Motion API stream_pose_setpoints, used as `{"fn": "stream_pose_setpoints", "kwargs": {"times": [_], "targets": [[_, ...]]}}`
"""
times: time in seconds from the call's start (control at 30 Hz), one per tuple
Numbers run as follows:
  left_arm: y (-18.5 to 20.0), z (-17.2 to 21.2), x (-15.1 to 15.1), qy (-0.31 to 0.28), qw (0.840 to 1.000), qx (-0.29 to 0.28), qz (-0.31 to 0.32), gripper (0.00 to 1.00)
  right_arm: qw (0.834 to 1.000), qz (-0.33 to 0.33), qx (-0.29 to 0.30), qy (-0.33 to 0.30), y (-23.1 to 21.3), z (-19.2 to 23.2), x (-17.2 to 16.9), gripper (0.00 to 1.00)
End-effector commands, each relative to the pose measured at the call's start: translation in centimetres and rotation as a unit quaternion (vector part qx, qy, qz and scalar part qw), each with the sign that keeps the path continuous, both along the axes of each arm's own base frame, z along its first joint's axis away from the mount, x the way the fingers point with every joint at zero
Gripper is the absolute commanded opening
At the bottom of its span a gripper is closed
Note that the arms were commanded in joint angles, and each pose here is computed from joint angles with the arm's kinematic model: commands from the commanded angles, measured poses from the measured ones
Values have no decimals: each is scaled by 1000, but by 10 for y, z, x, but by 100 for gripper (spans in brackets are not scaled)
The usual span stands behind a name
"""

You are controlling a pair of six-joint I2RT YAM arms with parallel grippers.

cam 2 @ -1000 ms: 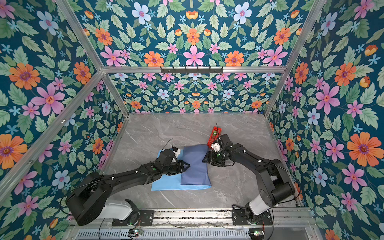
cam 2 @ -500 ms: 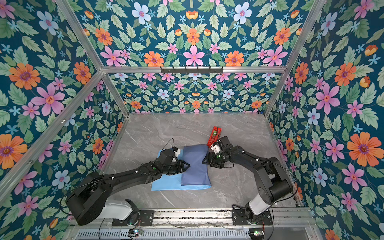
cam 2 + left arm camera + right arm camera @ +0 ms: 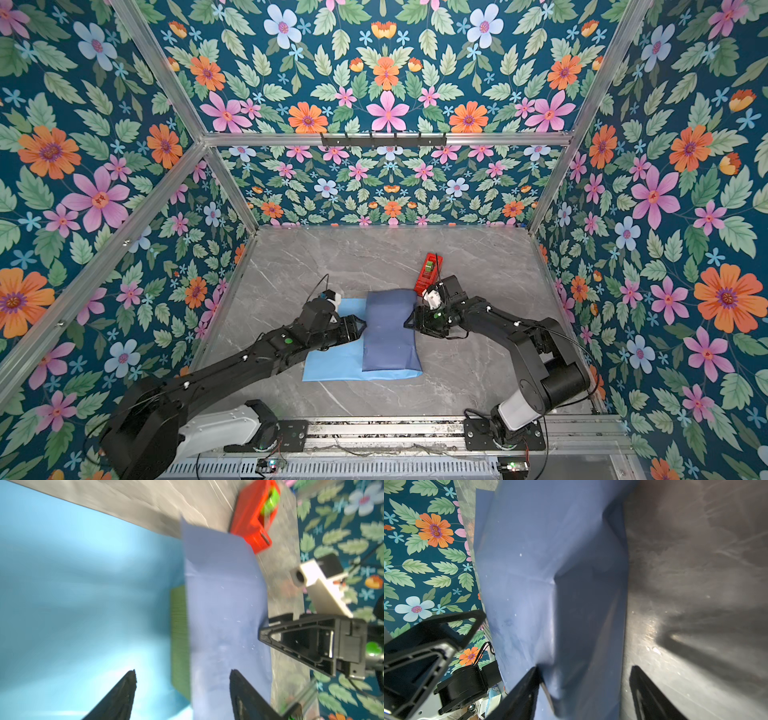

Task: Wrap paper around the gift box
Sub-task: 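Move the left gripper down to the paper edge nearest the robot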

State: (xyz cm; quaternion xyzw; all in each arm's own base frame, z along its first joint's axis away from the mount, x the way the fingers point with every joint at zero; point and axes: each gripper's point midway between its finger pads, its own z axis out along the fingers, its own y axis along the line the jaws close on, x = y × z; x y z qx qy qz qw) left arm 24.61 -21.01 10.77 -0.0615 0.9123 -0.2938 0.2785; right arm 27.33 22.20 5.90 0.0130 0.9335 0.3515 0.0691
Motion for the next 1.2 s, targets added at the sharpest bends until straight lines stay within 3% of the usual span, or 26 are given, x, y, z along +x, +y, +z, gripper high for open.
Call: {"fn": "stream_pose_setpoints", "kwargs": {"times": [0.0,0.13,0.27,0.4,0.8,1.17], "targets": [[47,-19,-10,23,998,39,54,76,992,-31,-111,49,-36,-35,-20,69],[91,-34,-28,58,991,41,117,80,992,-31,-111,46,-36,-35,-19,69],[105,-48,-50,98,983,36,151,79,993,-31,-108,44,-35,-33,-17,69],[121,-56,-65,121,975,66,173,79,993,-33,-105,40,-34,-31,-14,69],[122,-77,-80,151,971,82,166,83,994,-31,-102,36,-32,-29,-12,69],[85,-72,-69,143,985,6,98,80,994,-31,-100,31,-31,-25,-11,69]]}}
